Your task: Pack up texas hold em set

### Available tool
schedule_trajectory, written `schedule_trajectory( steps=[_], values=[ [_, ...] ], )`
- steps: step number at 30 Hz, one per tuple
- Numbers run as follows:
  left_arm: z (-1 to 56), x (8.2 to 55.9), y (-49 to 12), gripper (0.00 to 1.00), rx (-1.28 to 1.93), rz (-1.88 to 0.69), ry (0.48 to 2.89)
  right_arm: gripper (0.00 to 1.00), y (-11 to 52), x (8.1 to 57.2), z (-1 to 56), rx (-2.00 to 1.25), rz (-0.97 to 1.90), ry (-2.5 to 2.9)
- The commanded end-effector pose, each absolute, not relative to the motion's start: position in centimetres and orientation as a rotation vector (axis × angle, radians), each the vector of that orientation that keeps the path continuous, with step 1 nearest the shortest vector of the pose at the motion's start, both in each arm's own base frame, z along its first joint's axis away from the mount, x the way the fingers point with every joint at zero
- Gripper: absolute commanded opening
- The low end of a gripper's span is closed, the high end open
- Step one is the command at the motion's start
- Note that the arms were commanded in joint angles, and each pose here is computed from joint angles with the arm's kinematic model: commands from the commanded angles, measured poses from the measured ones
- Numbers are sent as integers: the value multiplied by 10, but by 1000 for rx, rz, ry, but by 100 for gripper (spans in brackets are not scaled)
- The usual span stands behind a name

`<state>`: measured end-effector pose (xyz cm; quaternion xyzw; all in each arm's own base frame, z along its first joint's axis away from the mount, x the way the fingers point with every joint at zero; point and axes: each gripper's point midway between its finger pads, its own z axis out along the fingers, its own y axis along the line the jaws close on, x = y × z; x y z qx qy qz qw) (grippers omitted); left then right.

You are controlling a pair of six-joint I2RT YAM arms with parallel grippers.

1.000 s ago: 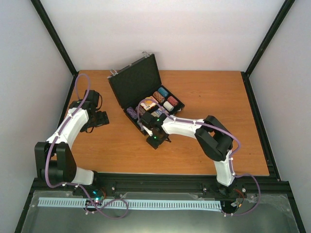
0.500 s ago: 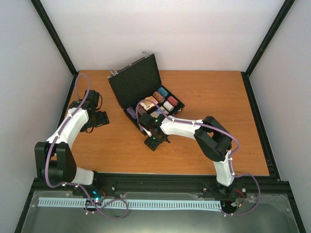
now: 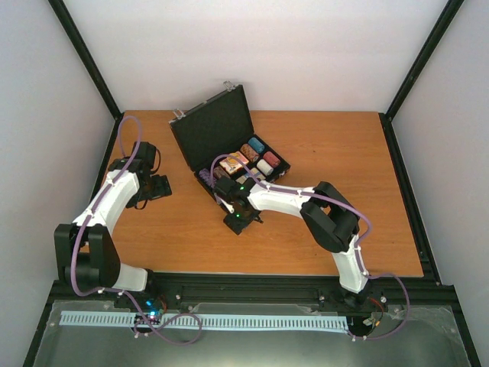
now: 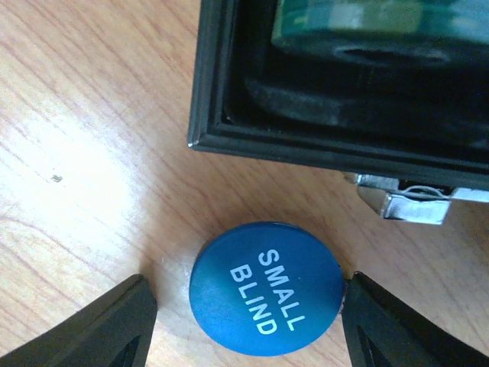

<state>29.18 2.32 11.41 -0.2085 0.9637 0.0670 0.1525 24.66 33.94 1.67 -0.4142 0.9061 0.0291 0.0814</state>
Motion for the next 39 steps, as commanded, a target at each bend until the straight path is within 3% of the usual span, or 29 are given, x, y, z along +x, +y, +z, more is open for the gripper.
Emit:
schedule_trajectory(
  steps=[1,8,30,39],
  values=[
    [125,298,24,100,-578,174,2724,67,319,240,-10,-1248,-7,2776],
    [125,298,24,100,-579,178,2726,47,313,236,-14,-1252,9,2799],
    [122,299,24,100,-584,180,2729,48,330,263,78,-1252,14,2633],
    [121,299,24,100,-582,181,2732,50,335,311,108,-1162,22,2575]
  ],
)
